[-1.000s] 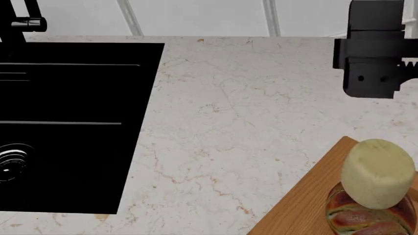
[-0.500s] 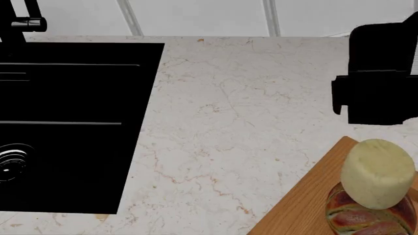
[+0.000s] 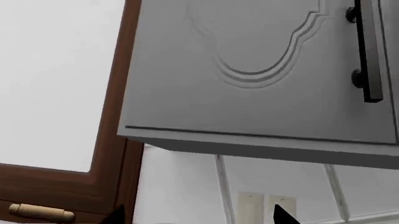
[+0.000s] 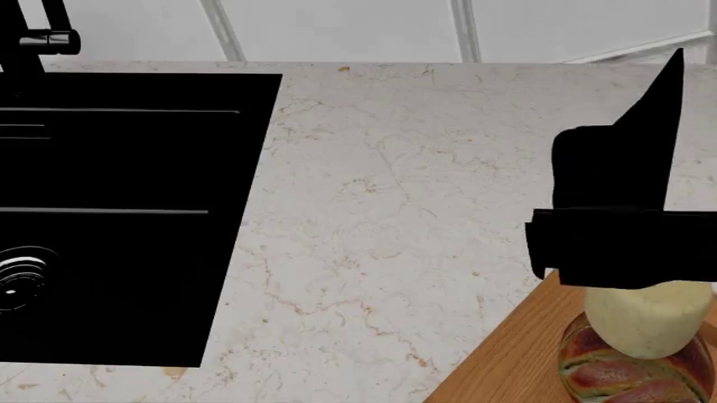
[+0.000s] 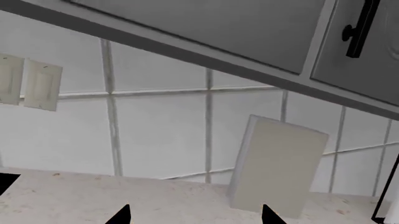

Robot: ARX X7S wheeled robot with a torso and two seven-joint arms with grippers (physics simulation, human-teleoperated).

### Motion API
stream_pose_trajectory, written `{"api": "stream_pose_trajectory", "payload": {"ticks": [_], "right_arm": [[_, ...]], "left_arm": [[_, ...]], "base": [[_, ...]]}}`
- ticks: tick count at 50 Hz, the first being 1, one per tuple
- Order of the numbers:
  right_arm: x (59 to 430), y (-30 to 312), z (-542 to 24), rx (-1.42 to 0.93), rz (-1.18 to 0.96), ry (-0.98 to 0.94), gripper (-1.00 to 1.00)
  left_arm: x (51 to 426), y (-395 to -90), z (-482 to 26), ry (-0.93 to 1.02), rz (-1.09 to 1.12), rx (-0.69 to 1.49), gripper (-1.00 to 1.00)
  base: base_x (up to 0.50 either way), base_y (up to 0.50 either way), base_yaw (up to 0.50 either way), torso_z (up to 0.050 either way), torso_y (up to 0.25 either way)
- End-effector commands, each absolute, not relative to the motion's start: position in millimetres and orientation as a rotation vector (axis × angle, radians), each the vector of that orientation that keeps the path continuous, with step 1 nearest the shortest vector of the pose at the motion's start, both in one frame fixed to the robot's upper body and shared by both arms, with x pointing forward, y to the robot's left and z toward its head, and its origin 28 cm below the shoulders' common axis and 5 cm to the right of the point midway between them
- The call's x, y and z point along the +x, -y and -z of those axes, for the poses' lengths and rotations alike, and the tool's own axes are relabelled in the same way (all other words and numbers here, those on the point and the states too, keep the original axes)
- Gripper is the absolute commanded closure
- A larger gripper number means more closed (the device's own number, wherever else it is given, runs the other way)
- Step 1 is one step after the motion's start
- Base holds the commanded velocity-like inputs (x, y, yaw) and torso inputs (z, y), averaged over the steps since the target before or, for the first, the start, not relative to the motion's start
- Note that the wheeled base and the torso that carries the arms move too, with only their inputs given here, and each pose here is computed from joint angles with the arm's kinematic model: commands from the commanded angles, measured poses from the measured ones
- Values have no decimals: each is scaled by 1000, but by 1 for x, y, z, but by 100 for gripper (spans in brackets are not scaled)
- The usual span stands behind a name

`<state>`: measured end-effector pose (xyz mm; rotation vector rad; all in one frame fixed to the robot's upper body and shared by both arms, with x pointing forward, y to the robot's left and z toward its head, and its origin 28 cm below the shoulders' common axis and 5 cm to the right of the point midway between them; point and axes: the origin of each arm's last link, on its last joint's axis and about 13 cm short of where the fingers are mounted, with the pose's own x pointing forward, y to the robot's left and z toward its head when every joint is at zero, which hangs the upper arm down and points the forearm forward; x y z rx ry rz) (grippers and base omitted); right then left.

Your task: Pick up the wedge of cheese and place it on the slice of bread to prepare a simple cheese on bread dish.

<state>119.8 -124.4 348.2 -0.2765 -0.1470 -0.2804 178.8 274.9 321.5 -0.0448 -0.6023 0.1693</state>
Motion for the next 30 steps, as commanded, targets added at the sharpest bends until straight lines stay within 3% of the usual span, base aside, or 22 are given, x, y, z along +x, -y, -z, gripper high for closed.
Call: {"api": "stream_pose_trajectory", "payload": {"ticks": [1,16,30], "right_arm": [[108,122,-349,-337,240,285,-100],[89,122,-368,-402,193,480,-100],[82,122,-365,-402,161,511,-100]], "left_arm": [[125,-263,-332,749,-67,64,-100],[135,-267,-336,902,-66,58,-100],[139,-264,-328,931,-76,53,-100]], "base": [[0,0,0,0,0],[0,0,0,0,0],[0,0,0,0,0]]}}
